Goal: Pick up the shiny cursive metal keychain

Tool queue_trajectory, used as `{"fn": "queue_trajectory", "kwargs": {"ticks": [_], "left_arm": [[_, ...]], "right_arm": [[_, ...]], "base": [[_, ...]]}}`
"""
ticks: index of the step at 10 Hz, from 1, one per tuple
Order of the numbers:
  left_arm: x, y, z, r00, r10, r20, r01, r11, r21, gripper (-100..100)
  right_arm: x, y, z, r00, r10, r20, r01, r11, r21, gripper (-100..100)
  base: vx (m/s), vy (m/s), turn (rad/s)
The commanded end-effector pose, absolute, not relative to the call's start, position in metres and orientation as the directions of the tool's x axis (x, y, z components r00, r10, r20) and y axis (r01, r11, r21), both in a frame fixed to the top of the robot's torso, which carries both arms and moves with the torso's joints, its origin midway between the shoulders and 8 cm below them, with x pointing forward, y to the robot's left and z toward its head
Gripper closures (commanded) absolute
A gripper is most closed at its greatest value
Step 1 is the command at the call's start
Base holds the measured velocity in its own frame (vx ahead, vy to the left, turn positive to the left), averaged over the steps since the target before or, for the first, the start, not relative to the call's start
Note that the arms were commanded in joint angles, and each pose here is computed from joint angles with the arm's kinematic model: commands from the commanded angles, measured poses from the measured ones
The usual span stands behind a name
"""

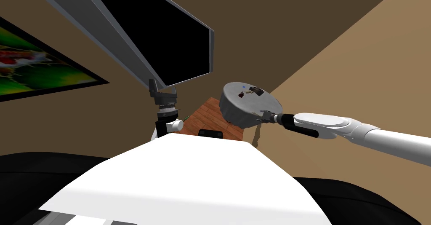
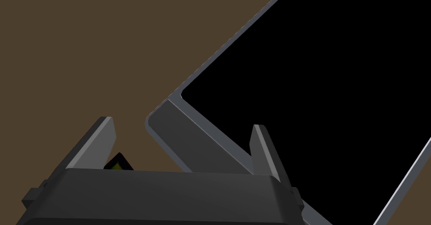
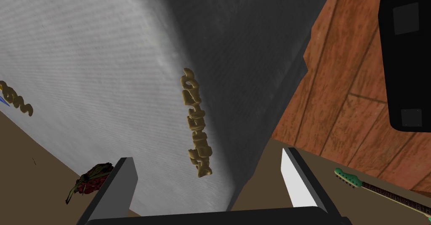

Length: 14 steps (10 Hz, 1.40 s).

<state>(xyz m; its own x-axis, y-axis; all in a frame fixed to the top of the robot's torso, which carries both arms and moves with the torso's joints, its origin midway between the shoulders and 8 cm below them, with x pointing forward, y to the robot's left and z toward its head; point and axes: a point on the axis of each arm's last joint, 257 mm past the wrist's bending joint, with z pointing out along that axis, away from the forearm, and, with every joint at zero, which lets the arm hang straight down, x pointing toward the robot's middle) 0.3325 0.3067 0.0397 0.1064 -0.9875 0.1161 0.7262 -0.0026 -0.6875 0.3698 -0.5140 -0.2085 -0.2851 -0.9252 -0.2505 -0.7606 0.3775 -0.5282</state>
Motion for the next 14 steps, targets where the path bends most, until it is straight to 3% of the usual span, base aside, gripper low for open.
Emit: {"fn": "queue_trajectory", "kwargs": {"ticks": [1,2,3,4,9,10,14], "left_arm": [[0.332,0.307,0.04,0.106,-0.988,0.116,0.726,-0.003,-0.687,0],[0.332,0.307,0.04,0.106,-0.988,0.116,0.726,-0.003,-0.687,0],[0.332,0.307,0.04,0.106,-0.988,0.116,0.726,-0.003,-0.687,0],[0.332,0.307,0.04,0.106,-0.988,0.116,0.726,-0.003,-0.687,0],[0.332,0.307,0.04,0.106,-0.988,0.116,0.726,-0.003,-0.687,0],[0.332,0.307,0.04,0.106,-0.988,0.116,0.726,-0.003,-0.687,0],[0.332,0.307,0.04,0.106,-0.988,0.116,0.726,-0.003,-0.687,0]], "right_arm": [[0.37,-0.518,-0.209,-0.283,-0.93,-0.233,-0.765,0.366,-0.53,-100],[0.369,-0.517,-0.209,-0.284,-0.929,-0.237,-0.765,0.368,-0.529,-100],[0.369,-0.517,-0.209,-0.284,-0.929,-0.236,-0.764,0.368,-0.53,0],[0.362,-0.524,-0.218,-0.297,-0.925,-0.236,-0.759,0.379,-0.53,-100],[0.354,-0.529,-0.227,-0.308,-0.922,-0.235,-0.755,0.387,-0.53,-100],[0.354,-0.529,-0.227,-0.308,-0.922,-0.235,-0.754,0.387,-0.53,100],[0.351,-0.527,-0.23,-0.31,-0.92,-0.239,-0.759,0.391,-0.521,100]], "base": [[0.027,0.012,0.003],[0.008,0.004,0.001],[0.0,0.0,0.0],[0.037,0.009,0.1],[0.029,0.007,0.04],[0.0,0.0,0.0],[-0.003,0.003,-0.004]]}}
